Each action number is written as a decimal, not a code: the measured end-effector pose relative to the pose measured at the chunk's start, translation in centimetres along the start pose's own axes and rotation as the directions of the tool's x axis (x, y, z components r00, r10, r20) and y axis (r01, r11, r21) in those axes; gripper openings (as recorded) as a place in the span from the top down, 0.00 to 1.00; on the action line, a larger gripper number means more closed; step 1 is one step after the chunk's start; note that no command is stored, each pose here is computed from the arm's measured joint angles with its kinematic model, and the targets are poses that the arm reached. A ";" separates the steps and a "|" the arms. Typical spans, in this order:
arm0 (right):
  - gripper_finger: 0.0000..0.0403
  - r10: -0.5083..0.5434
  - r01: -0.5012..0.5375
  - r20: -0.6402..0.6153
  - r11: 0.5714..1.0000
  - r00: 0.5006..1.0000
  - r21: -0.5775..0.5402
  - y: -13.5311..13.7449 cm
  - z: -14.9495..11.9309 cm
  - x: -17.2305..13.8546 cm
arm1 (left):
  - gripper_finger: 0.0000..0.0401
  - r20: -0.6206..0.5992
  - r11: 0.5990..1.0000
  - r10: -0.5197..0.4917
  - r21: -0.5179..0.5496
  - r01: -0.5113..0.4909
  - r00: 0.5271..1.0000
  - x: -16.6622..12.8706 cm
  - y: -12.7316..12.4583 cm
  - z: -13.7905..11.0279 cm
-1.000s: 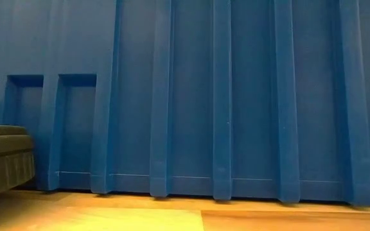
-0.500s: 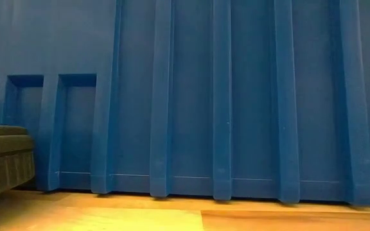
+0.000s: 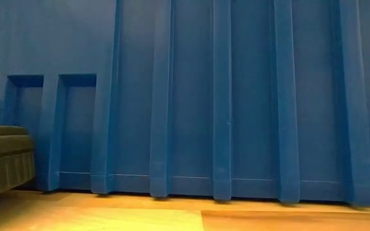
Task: Pick and place slides into bin
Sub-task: Put the black slide into the blue organizer bin
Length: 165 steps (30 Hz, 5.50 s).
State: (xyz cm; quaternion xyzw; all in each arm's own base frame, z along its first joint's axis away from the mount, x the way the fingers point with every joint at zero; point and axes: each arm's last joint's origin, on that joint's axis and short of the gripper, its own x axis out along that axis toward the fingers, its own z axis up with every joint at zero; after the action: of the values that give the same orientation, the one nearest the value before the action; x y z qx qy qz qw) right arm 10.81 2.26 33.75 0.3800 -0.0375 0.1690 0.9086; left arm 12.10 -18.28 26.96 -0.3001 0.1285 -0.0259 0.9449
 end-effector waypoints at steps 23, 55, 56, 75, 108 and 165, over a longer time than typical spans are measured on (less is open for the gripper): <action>0.49 -0.076 0.077 0.015 0.997 0.997 -0.032 -0.4 -0.2 0.0 | 0.51 -0.362 0.835 0.050 -0.497 -0.238 0.931 0.1 0.4 -8.4; 0.49 -0.087 0.084 0.018 0.991 0.996 0.108 -0.5 -0.2 0.0 | 0.51 -0.502 0.830 0.157 -0.400 -0.389 0.851 3.7 2.1 -13.9; 0.49 -0.090 0.088 0.015 0.991 0.996 0.105 -0.5 -0.2 0.0 | 0.51 -0.500 0.828 0.164 -0.399 -0.394 0.851 3.9 2.2 -14.1; 0.49 -0.122 0.116 0.043 0.987 0.992 0.113 -0.6 -0.1 0.0 | 0.64 -0.394 0.807 0.121 -0.496 -0.321 0.911 7.2 2.5 -15.3; 0.49 -0.288 0.272 0.134 0.954 0.948 0.127 -1.4 -0.1 -0.2 | 1.00 -0.427 0.847 -0.214 -0.530 -0.051 0.879 4.5 -8.5 -6.4; 0.31 -0.206 0.347 -0.560 0.924 0.803 0.159 -1.1 -1.4 19.7 | 1.00 -0.622 0.941 -0.334 -0.174 0.291 0.708 14.3 4.2 22.6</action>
State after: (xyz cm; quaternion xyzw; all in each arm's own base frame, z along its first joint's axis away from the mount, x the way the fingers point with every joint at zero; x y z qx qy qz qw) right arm 29.60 7.96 35.89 0.4321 0.2943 0.1356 0.8416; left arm 31.66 -4.01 39.05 -0.3200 0.3922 -0.2825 0.8148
